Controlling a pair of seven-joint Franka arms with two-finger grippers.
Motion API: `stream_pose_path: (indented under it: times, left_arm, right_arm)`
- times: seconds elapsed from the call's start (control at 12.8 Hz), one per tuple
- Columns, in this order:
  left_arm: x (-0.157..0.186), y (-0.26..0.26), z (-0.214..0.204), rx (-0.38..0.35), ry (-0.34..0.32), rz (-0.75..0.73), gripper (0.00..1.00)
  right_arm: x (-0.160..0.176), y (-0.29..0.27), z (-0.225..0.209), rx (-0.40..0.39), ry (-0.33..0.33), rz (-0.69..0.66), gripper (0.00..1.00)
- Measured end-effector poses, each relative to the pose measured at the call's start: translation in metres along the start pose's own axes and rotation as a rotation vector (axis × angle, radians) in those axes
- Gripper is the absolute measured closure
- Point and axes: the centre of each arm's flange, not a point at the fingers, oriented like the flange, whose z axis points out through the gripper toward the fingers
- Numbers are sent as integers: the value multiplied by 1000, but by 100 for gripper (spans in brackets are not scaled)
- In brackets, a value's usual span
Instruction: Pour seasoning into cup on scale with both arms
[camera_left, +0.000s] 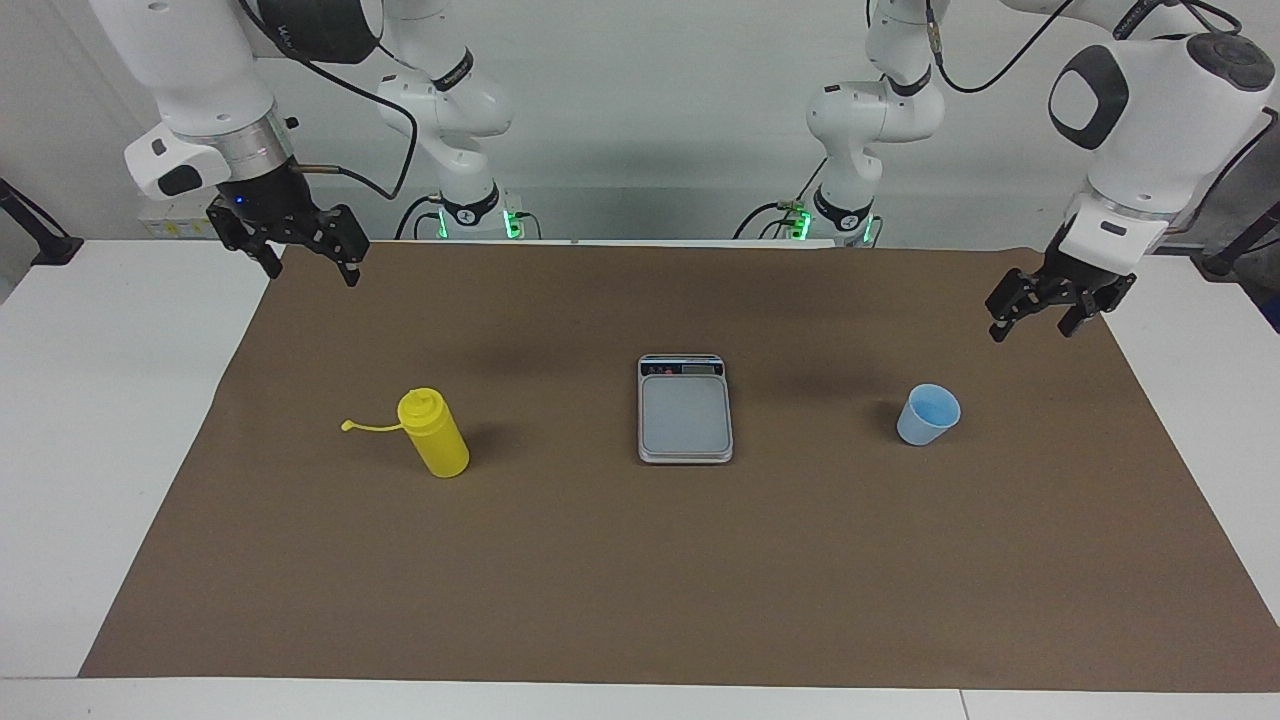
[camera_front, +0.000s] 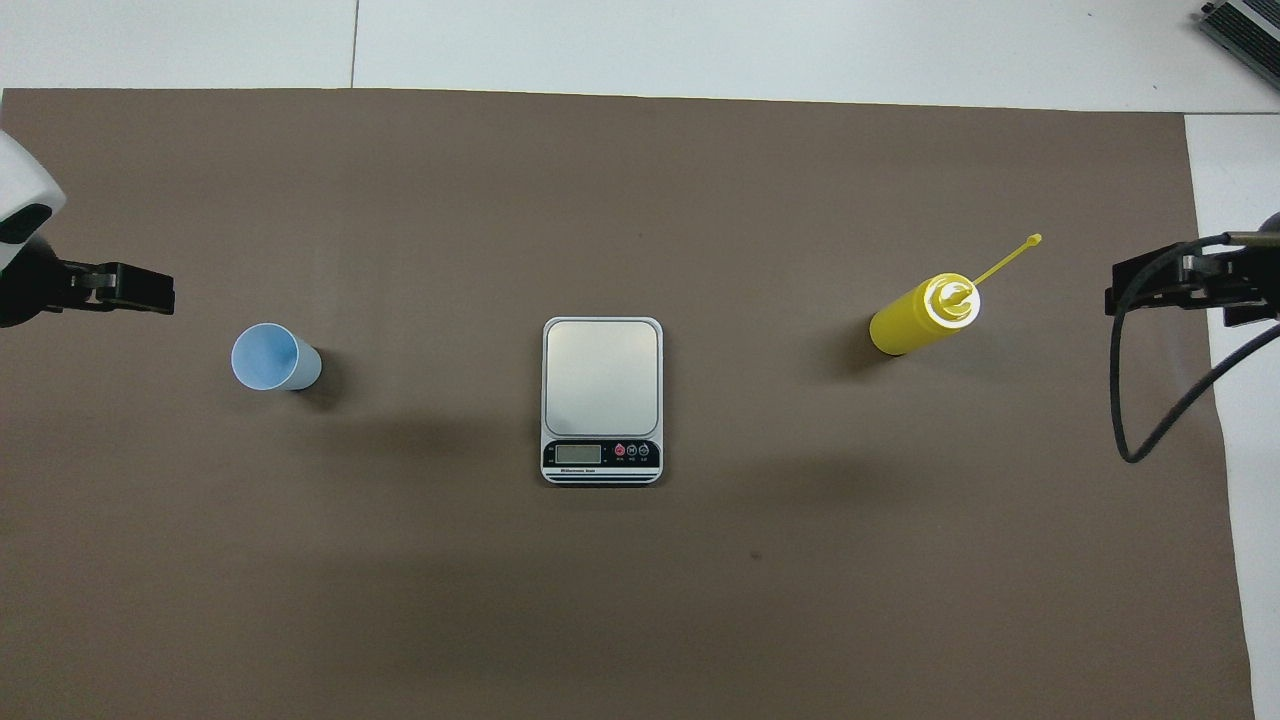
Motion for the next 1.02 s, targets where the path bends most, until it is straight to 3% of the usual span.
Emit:
stream_pose_path:
  times: [0.47,1.02]
  left_arm:
    - [-5,-2,-46,-2,-73,8,0]
    - [-1,1,-40,-18,-84,8,0]
  right_arm:
    - [0,1,1,0,-1,11,0]
    - [0,1,2,0,-5,12,0]
